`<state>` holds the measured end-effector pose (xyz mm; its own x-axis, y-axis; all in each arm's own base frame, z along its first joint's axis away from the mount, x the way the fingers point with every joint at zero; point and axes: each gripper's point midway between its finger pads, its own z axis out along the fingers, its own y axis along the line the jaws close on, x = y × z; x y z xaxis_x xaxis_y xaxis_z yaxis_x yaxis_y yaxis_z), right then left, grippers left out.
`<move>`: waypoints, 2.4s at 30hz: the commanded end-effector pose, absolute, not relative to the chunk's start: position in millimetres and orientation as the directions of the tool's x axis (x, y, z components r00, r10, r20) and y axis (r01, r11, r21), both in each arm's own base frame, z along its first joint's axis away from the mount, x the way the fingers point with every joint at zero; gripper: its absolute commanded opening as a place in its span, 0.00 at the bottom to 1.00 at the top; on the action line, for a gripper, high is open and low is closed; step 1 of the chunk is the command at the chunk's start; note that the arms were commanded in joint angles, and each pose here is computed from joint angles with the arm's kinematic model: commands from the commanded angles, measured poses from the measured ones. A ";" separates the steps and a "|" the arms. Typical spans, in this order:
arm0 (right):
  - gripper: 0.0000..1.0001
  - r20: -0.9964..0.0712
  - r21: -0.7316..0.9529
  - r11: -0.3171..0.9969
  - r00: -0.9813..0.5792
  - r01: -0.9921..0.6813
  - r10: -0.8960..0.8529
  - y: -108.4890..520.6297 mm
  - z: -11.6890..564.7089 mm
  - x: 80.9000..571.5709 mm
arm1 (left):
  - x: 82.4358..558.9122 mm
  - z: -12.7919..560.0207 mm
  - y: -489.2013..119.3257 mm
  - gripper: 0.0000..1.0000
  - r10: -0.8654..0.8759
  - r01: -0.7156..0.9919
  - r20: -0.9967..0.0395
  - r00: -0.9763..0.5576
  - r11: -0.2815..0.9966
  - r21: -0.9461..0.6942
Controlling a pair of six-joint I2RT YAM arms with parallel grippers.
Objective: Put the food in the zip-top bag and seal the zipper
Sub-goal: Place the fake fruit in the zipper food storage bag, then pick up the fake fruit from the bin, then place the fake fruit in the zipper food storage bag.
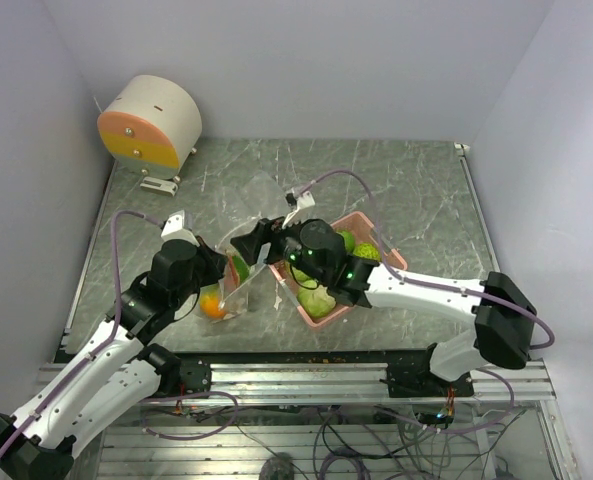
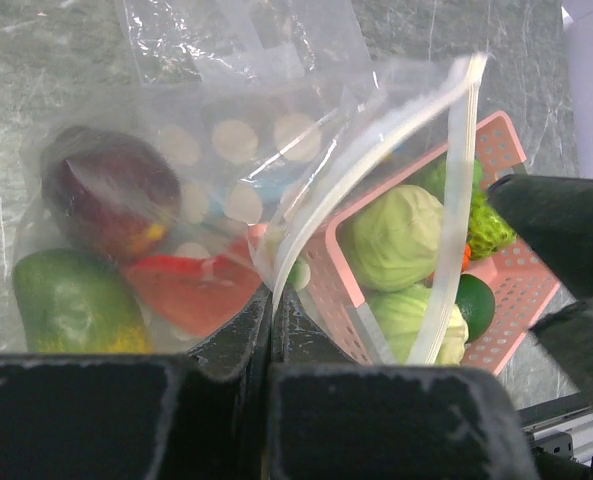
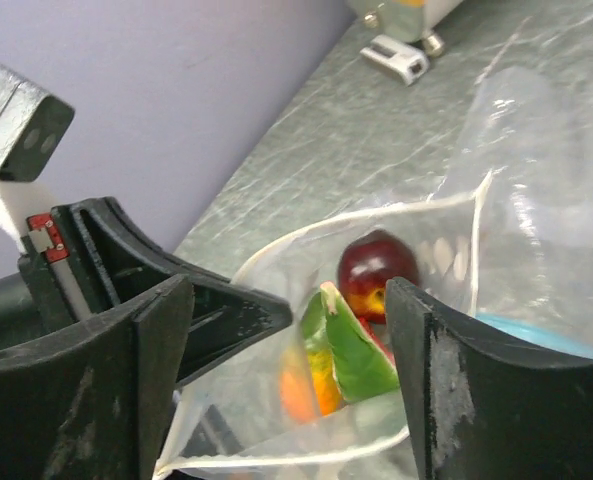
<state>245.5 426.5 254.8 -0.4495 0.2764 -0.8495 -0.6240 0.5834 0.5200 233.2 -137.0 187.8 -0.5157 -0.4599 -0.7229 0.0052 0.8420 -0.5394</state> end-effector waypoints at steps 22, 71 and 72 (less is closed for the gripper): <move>0.91 -0.696 0.145 0.989 -0.713 -0.018 0.089 183.3 107.4 256.3 | 233.1 222.4 -141.9 0.07 -0.467 0.074 -0.746 -0.475 0.823 -0.563; 0.50 -0.892 0.354 0.647 -0.451 -0.675 0.016 342.5 263.6 223.9 | 225.7 215.2 -130.6 0.07 -0.455 0.036 -0.748 -0.483 0.843 -0.536; 0.50 -0.901 0.344 0.625 -0.433 -0.701 0.009 355.7 271.4 220.2 | 225.6 214.3 -130.3 0.07 -0.455 0.034 -0.747 -0.484 0.844 -0.536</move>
<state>248.1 292.0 228.8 -0.5187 0.0452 -0.8538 -0.5011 0.7930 0.3464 224.8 -129.8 197.8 -0.5135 -0.4362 -0.7390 0.0175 0.8557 -0.5172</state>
